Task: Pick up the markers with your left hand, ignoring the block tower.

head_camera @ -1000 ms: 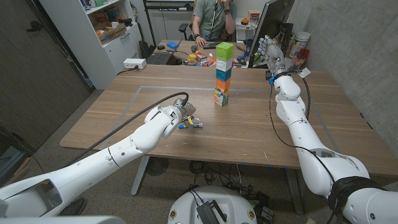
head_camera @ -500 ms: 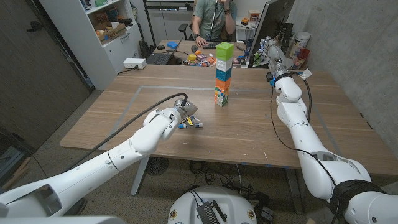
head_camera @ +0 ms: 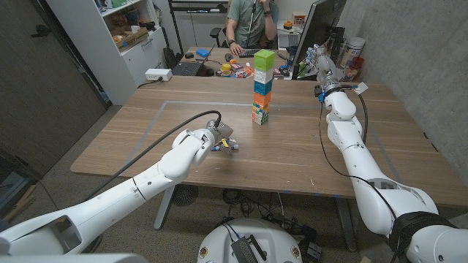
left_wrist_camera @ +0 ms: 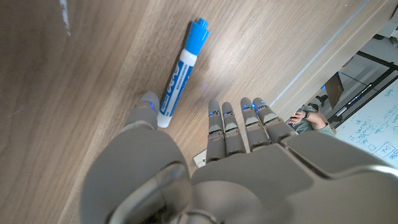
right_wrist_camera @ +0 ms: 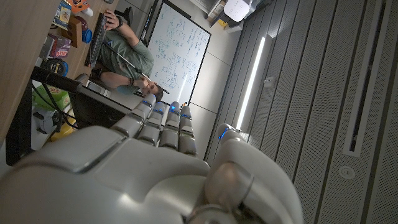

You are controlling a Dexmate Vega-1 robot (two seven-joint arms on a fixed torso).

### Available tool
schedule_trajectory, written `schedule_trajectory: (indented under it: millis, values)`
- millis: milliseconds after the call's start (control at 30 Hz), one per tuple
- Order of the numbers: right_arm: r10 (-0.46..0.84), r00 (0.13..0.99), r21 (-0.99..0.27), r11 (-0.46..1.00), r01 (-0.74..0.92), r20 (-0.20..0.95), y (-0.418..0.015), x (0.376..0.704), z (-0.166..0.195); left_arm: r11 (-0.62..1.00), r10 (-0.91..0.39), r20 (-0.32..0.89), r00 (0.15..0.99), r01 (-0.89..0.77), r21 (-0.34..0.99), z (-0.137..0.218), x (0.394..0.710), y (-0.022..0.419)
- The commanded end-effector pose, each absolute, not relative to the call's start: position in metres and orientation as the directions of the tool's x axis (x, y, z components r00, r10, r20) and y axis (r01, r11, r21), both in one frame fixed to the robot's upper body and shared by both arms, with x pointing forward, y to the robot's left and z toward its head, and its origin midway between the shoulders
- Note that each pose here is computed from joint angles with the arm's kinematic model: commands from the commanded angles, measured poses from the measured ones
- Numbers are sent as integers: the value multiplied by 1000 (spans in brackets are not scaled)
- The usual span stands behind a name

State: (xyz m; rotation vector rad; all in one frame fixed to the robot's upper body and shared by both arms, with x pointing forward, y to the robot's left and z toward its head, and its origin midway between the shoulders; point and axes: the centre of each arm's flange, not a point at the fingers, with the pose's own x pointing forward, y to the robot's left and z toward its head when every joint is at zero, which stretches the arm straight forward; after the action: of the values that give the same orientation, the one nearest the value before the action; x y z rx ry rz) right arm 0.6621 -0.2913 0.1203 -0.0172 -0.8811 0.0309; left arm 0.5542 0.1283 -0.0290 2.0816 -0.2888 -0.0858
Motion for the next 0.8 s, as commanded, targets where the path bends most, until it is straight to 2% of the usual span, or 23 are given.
schedule_trajectory:
  millis: [33, 300, 800]
  values:
    - [33, 642, -25, 999, -21, 766, -294, 667, 121, -464, -220, 29, 975, -131, 876, -34, 563, 123]
    - [27, 636, -15, 1000, -23, 771, -300, 668, 119, -473, -213, 86, 973, -179, 863, -33, 561, 119]
    - [14, 637, 1, 1000, -23, 771, -310, 668, 119, -448, -229, 103, 968, -199, 872, -29, 561, 110]
